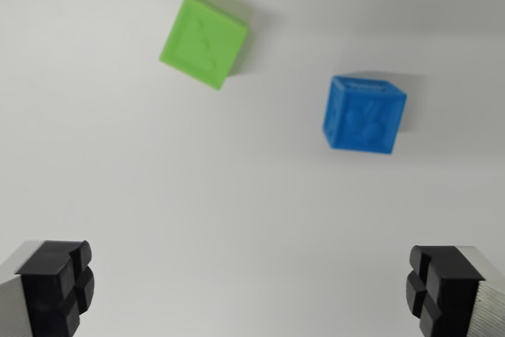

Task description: Stack cube

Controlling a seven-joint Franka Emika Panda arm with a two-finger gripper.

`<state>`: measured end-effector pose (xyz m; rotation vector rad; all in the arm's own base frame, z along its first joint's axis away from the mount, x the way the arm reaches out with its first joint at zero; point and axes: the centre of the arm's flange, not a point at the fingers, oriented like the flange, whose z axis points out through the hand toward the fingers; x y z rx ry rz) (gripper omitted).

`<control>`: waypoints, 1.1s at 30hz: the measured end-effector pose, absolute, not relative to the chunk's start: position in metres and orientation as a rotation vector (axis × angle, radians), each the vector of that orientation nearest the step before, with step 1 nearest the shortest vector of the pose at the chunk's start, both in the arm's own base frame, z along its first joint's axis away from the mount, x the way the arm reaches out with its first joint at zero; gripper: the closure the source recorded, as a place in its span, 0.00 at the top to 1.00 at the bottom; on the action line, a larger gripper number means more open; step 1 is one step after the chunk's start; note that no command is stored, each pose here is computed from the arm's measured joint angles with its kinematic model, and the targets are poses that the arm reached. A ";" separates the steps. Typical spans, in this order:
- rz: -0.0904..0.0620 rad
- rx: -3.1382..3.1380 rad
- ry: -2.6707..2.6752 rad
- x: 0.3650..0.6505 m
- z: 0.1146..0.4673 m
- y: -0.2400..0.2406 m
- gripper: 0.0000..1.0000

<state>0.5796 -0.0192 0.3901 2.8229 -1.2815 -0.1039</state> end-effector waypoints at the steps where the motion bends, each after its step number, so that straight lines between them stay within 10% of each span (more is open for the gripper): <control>1: -0.104 2.823 -1.282 0.580 0.390 -0.019 1.00; 33: -0.095 2.792 -1.353 0.582 0.364 -0.015 1.00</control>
